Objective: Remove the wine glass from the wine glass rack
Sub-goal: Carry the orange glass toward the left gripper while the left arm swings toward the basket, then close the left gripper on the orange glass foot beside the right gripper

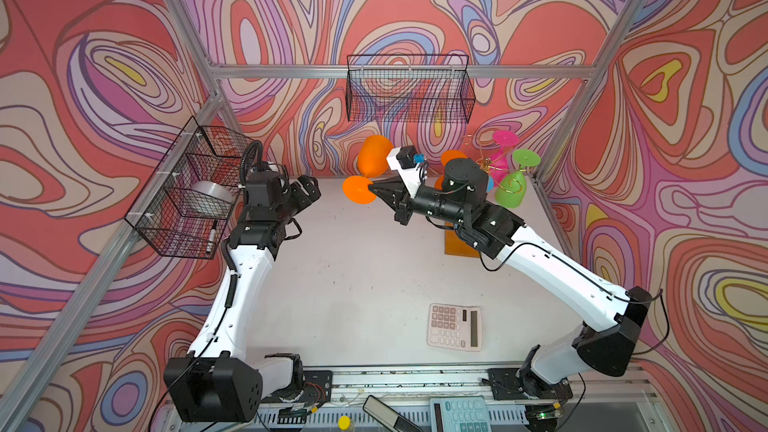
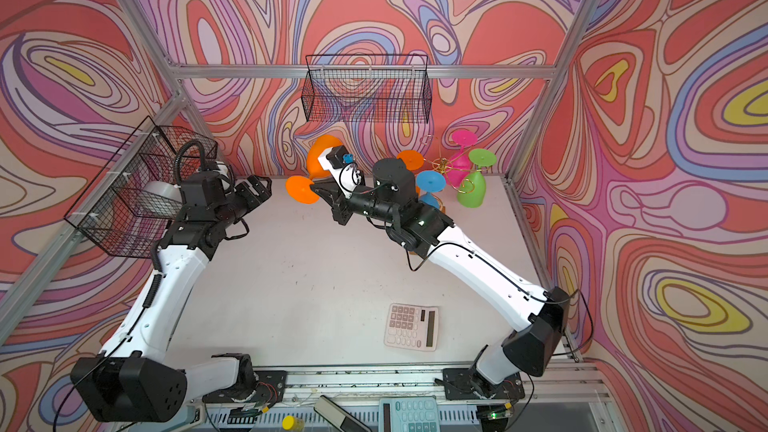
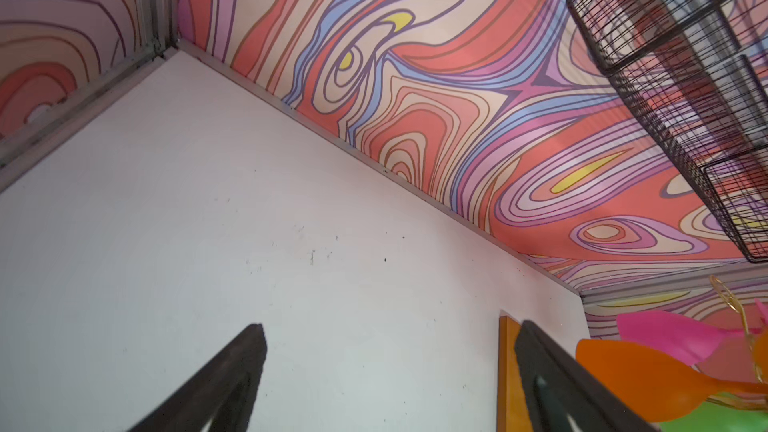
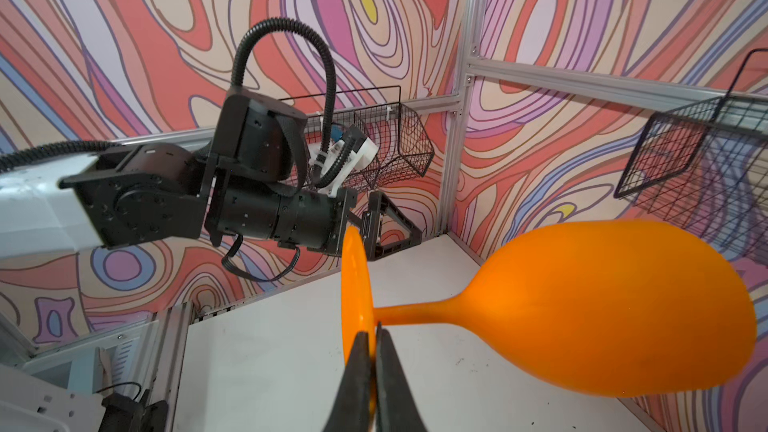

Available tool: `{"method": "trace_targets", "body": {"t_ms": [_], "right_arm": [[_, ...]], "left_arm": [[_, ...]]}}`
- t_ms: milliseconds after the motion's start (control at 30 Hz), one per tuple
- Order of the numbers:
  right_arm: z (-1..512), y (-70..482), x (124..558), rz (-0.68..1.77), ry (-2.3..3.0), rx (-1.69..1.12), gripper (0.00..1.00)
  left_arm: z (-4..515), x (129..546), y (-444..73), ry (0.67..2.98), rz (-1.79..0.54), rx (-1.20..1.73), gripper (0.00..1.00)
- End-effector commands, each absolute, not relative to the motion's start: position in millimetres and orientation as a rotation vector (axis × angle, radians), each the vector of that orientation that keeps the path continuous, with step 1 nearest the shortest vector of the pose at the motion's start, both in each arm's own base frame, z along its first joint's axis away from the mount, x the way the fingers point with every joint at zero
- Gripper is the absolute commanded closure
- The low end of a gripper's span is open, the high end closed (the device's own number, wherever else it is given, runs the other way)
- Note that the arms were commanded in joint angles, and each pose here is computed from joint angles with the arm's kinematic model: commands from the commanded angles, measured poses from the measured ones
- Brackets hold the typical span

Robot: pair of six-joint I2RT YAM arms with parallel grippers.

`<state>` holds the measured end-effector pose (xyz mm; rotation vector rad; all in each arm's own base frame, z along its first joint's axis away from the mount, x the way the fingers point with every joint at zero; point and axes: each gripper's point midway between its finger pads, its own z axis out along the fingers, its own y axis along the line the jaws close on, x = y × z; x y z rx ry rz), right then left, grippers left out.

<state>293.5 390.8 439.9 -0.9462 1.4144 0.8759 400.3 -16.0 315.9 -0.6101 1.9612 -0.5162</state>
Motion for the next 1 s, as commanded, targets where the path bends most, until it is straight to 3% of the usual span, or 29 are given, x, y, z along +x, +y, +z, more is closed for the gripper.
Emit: {"method": "trace_targets", "body": {"t_ms": [0, 400, 967], "right_arm": [[418, 409, 291, 0.845, 1.362, -1.023, 1.00], [321, 436, 288, 0.671, 1.254, -1.123, 1.00], [268, 439, 313, 0.324, 1.144, -1.138, 1.00]], "left_arm": [[312, 383, -17, 1.993, -0.613, -0.715, 0.05], [269, 371, -26, 2.170, -0.755, -0.927, 0.05], [243, 350, -51, 2.234, -0.988, -1.208, 0.26]]}}
